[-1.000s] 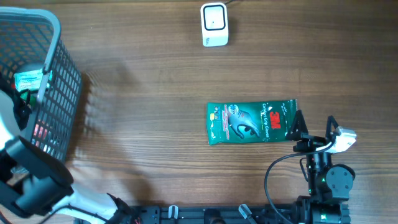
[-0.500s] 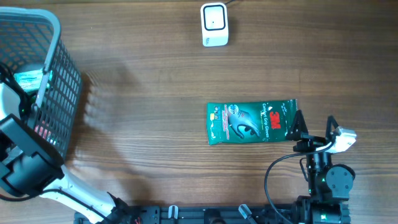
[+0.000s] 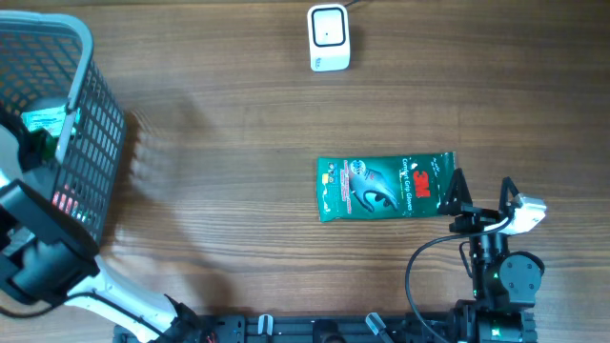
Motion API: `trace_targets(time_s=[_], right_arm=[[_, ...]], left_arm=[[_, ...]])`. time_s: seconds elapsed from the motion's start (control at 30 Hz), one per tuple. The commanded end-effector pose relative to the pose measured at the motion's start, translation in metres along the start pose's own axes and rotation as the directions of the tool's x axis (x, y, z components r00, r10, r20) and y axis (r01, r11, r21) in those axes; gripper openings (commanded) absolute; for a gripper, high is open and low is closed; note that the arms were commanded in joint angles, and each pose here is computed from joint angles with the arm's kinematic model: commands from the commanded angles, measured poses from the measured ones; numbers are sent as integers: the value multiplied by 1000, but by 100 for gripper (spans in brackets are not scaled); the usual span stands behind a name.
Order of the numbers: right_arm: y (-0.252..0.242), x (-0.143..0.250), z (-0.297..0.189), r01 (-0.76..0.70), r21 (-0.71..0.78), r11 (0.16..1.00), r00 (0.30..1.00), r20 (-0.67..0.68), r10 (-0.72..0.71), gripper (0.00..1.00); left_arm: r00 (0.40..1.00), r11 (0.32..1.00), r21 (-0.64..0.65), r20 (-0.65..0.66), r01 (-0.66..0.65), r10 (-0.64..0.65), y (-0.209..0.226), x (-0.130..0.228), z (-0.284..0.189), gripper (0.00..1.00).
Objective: Scan the item barcode
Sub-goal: 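Grasp the green-lidded jar and lift it out of the basket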
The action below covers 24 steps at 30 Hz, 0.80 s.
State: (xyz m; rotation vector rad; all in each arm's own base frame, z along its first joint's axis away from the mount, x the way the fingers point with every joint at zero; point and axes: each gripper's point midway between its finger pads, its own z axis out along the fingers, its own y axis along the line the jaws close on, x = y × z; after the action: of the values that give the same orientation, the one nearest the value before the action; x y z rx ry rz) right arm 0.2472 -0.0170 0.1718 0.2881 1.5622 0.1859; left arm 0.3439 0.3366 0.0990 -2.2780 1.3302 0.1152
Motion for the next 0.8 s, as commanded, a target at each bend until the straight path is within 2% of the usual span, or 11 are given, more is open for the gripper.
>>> trace_targets(time_s=[0.0, 0.1, 0.23, 0.37, 0.5, 0.57, 0.77], right_arm=[[0, -2, 0, 11, 1, 1000, 1000, 10, -11, 100], [0, -2, 0, 11, 1, 1000, 1000, 10, -11, 100], [0, -2, 0, 11, 1, 1000, 1000, 10, -11, 100], [0, -2, 0, 11, 1, 1000, 1000, 10, -11, 100], [0, -2, 0, 11, 1, 1000, 1000, 10, -11, 100], [0, -2, 0, 11, 1, 1000, 1000, 10, -11, 100], [0, -2, 0, 11, 1, 1000, 1000, 10, -11, 100]], left_arm=[[997, 976, 206, 53, -74, 65, -47, -34, -93, 30], [995, 940, 326, 38, -102, 95, -58, -38, -150, 30], [990, 868, 486, -25, -106, 135, -55, -25, -233, 30], [952, 806, 569, -123, -164, 281, -29, 22, -296, 29], [883, 770, 585, -185, -254, 432, -1, 78, -326, 29], [821, 745, 586, -222, -319, 526, 15, 113, -335, 29], [669, 670, 551, -249, -497, 700, 48, 187, -336, 29]])
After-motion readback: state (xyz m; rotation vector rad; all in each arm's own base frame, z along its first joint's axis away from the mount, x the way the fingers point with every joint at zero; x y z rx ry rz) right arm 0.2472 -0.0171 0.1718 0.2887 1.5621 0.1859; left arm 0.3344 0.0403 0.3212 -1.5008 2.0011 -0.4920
